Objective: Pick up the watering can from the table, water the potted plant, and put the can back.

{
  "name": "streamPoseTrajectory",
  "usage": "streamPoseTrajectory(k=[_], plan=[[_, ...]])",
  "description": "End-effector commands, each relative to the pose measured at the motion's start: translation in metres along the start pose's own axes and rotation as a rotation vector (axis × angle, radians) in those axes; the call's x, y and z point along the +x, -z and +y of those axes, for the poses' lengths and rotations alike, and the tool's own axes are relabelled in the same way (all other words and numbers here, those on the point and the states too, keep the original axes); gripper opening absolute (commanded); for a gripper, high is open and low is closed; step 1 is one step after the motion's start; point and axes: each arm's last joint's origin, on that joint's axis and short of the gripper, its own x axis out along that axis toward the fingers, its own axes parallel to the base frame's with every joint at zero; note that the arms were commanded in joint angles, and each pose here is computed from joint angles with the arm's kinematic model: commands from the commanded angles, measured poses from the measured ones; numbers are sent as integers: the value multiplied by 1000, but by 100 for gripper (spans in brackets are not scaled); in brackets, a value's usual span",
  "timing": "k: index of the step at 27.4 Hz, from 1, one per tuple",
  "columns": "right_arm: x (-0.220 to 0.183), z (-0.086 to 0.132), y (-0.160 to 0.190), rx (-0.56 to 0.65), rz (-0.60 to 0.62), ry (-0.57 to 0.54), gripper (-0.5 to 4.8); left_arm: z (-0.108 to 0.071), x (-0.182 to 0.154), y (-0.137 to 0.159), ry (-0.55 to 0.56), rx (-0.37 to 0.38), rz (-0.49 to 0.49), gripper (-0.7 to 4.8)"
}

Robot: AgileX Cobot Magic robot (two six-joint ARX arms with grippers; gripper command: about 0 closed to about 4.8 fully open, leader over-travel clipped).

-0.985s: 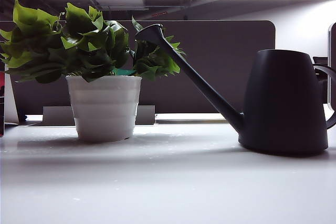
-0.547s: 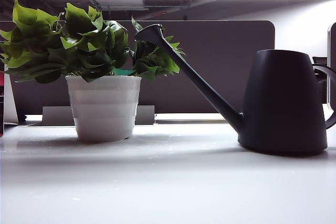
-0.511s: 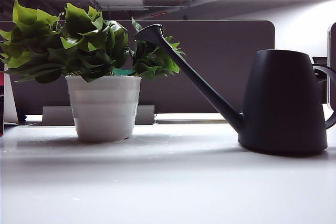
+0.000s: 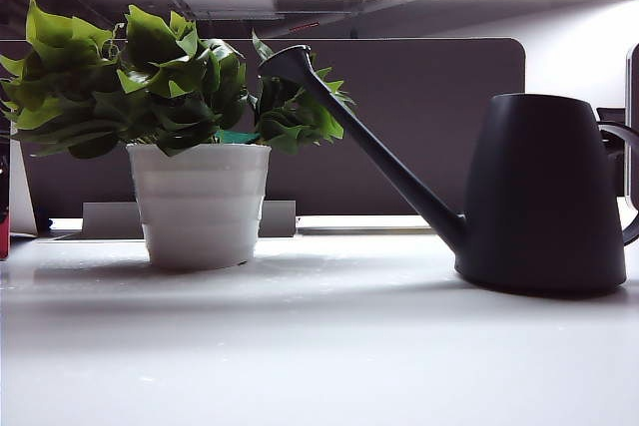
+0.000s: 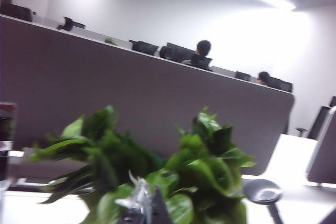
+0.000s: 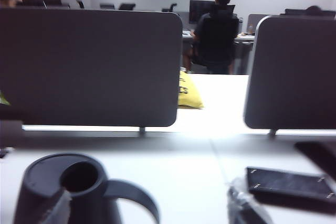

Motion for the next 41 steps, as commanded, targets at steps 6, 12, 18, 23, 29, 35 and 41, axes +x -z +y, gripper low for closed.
streamPoseTrajectory(k=[6,12,18,23,29,35,41], plan=[[43,-1,-28,-128,167,-30,442,-13,37,-23,102,-11,125,-5],[75,2,-6,-128,288,-61,457,-32,54,-29,145,136,80,-5],[105,4,29,-147,423,-77,479,-53,58,-13,206,111,187,-5],[124,6,56,-182,480,-86,479,-72,58,0,289,194,266,-5],[148,6,82,-229,494,-8,479,-91,60,21,399,233,387,-5],[168,7,105,-232,458,17,479,-100,63,38,550,240,502,-5],[181,9,126,-229,425,19,479,-103,65,44,634,272,531,-6]])
